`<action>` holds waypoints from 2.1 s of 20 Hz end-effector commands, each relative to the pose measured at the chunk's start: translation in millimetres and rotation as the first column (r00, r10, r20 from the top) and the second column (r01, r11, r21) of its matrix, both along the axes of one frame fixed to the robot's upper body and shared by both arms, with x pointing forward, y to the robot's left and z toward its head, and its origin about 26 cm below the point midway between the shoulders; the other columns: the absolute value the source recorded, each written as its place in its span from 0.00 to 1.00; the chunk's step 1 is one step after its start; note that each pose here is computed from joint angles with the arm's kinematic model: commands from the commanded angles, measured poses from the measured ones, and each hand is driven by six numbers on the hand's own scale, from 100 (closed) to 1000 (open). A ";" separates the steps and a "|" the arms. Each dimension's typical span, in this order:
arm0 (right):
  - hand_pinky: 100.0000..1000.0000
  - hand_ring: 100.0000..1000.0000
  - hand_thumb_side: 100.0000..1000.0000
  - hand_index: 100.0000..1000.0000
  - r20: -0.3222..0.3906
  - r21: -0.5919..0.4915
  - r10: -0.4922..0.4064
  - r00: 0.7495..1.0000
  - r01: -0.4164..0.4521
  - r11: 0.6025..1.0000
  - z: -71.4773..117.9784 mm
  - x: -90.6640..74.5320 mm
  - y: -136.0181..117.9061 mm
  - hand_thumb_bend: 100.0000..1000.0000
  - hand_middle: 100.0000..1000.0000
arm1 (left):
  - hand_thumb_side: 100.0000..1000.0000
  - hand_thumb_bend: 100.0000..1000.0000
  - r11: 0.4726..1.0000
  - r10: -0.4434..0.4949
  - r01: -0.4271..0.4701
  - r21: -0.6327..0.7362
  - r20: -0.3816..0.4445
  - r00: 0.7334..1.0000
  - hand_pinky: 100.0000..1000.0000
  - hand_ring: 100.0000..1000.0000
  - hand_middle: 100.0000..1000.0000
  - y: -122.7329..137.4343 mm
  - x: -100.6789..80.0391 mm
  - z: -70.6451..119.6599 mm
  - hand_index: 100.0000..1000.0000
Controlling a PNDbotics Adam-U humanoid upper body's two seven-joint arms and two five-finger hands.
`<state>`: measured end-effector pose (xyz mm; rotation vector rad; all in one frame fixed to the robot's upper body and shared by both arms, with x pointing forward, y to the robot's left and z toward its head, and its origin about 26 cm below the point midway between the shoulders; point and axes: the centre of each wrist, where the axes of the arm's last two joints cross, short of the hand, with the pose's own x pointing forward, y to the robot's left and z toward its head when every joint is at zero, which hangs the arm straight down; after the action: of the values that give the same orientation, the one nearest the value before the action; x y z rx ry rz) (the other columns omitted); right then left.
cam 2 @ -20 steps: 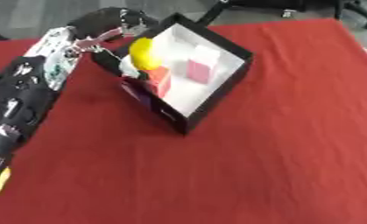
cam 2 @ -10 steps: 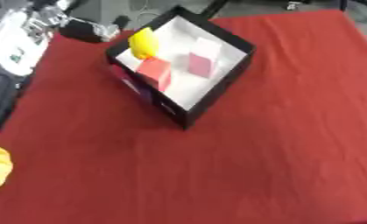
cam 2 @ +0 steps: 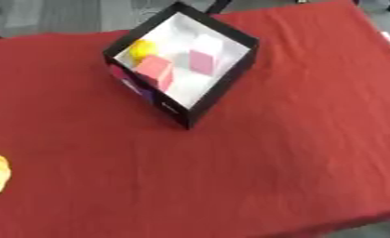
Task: Pick up objects on the table and place them in the box.
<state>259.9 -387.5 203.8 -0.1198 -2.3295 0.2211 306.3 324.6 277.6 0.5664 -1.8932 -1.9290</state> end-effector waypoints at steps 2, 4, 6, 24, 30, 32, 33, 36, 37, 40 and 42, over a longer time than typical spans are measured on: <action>0.89 0.83 0.59 0.89 0.025 -0.044 -0.010 1.000 0.012 0.999 6.7 -4.0 -0.7 0.00 0.79 | 0.61 0.32 0.983 0.105 -0.099 0.153 -0.027 0.994 0.78 0.80 0.73 10.2 -18.7 -9.1 0.88; 0.89 0.83 0.59 0.89 0.019 -0.048 -0.017 1.000 0.018 0.999 3.5 -4.3 -1.0 0.00 0.79 | 0.60 0.40 0.970 0.159 -0.151 0.193 -0.029 0.987 0.80 0.82 0.76 19.4 -19.8 -22.5 0.89; 0.89 0.83 0.60 0.89 0.011 -0.054 -0.022 1.000 0.023 0.998 0.1 -4.2 -1.0 0.00 0.79 | 0.58 0.45 0.951 0.210 -0.200 0.234 -0.016 0.978 0.80 0.83 0.78 30.2 -18.7 -35.2 0.90; 0.89 0.83 0.63 0.89 -0.023 -0.079 -0.024 0.999 0.022 0.997 -14.1 -1.5 1.2 0.00 0.79 | 0.48 0.51 0.865 0.450 -0.415 0.280 -0.069 0.891 0.76 0.76 0.68 80.1 7.3 -94.7 0.84; 0.89 0.83 0.63 0.89 -0.024 -0.079 -0.021 0.999 0.019 0.997 -14.0 -0.9 1.8 0.00 0.79 | 0.48 0.52 0.854 0.456 -0.406 0.326 -0.092 0.885 0.75 0.76 0.67 77.5 15.6 -105.3 0.83; 0.89 0.83 0.63 0.89 -0.023 -0.079 -0.023 0.999 0.021 0.997 -14.1 -1.2 1.5 0.00 0.79 | 0.47 0.52 0.845 0.460 -0.404 0.351 -0.092 0.883 0.75 0.76 0.67 77.0 16.5 -106.9 0.83; 0.89 0.83 0.63 0.89 -0.024 -0.079 -0.023 0.999 0.021 0.997 -14.2 -1.2 1.3 0.00 0.79 | 0.46 0.52 0.842 0.462 -0.405 0.357 -0.090 0.882 0.74 0.75 0.67 76.7 17.0 -107.3 0.82; 0.89 0.83 0.63 0.89 -0.026 -0.079 -0.021 0.999 0.019 0.997 -14.3 -0.8 1.5 0.00 0.79 | 0.42 0.49 0.837 0.468 -0.407 0.365 -0.096 0.878 0.74 0.75 0.65 76.9 18.1 -110.6 0.80; 0.89 0.83 0.63 0.89 -0.026 -0.078 -0.021 0.999 0.019 0.997 -14.2 -0.8 1.5 0.00 0.79 | 0.39 0.46 0.837 0.469 -0.406 0.366 -0.100 0.877 0.74 0.74 0.64 76.8 18.4 -112.0 0.79; 0.89 0.83 0.63 0.89 -0.024 -0.076 -0.021 1.000 0.019 0.997 -13.9 -1.1 1.1 0.00 0.79 | 0.29 0.42 0.841 0.469 -0.403 0.362 -0.115 0.876 0.72 0.71 0.59 76.4 18.4 -115.0 0.74; 0.89 0.83 0.63 0.89 -0.024 -0.076 -0.021 0.999 0.020 0.997 -14.1 -1.2 0.9 0.00 0.79 | 0.19 0.38 0.845 0.466 -0.399 0.356 -0.124 0.876 0.71 0.69 0.57 75.3 17.7 -115.9 0.72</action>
<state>259.3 -384.0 181.8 -0.1590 -2.2809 0.2736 324.7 394.3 156.9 0.7625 -1.2260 -1.8946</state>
